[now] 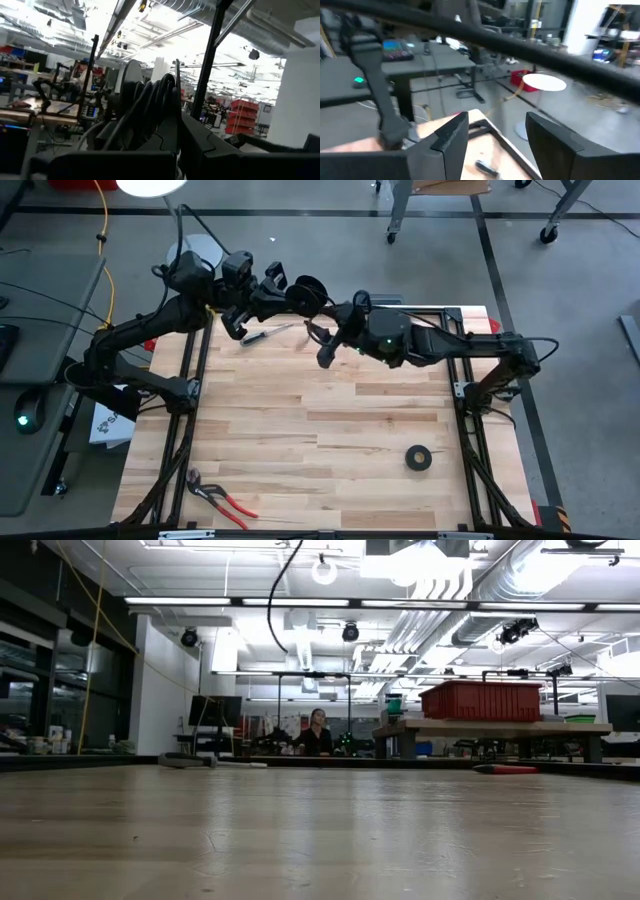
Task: Coil cords
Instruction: Coil the black wire on the black spool
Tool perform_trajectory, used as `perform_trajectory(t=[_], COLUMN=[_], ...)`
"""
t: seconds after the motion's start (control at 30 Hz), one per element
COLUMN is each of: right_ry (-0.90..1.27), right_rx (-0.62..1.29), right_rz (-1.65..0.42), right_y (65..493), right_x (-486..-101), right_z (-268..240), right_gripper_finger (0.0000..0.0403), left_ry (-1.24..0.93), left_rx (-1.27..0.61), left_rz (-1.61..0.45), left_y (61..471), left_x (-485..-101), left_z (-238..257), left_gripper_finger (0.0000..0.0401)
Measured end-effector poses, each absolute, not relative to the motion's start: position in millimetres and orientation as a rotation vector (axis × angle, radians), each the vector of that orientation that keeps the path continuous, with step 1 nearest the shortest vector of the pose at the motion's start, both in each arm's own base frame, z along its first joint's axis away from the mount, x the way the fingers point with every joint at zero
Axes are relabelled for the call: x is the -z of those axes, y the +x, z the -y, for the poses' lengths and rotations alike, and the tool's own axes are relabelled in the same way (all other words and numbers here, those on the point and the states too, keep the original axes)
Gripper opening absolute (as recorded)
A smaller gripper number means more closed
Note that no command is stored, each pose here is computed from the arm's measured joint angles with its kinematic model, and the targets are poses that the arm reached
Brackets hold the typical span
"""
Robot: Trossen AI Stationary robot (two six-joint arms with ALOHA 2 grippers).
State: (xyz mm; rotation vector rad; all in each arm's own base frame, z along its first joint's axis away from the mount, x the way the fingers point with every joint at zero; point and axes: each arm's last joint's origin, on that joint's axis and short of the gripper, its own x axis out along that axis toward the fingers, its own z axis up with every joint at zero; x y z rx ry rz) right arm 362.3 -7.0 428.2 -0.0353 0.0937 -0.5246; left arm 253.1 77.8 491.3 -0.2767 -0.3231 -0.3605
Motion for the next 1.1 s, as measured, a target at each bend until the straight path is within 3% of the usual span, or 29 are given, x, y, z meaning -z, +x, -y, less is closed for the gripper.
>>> perform_trajectory(t=[0.37,0.93,1.1], right_ry=[0.046,-0.157,-0.155], right_rx=[0.591,1.287,1.282], right_rz=[-0.199,-0.088,-0.091], right_y=[307.0,266.0,266.6], right_x=[-447.7,-491.4,-490.4], right_z=[4.3,8.0,1.8], right_gripper_finger=[0.019,0.019,0.019], left_ry=[-0.199,-0.137,-0.125], left_rx=[0.347,0.392,0.417], left_rz=[0.291,0.243,0.225], left_y=[234.1,223.2,220.0], left_x=[-492.1,-489.7,-489.2], left_z=[-109.0,-128.1,-131.6], left_gripper_finger=[0.0,0.0,0.0])
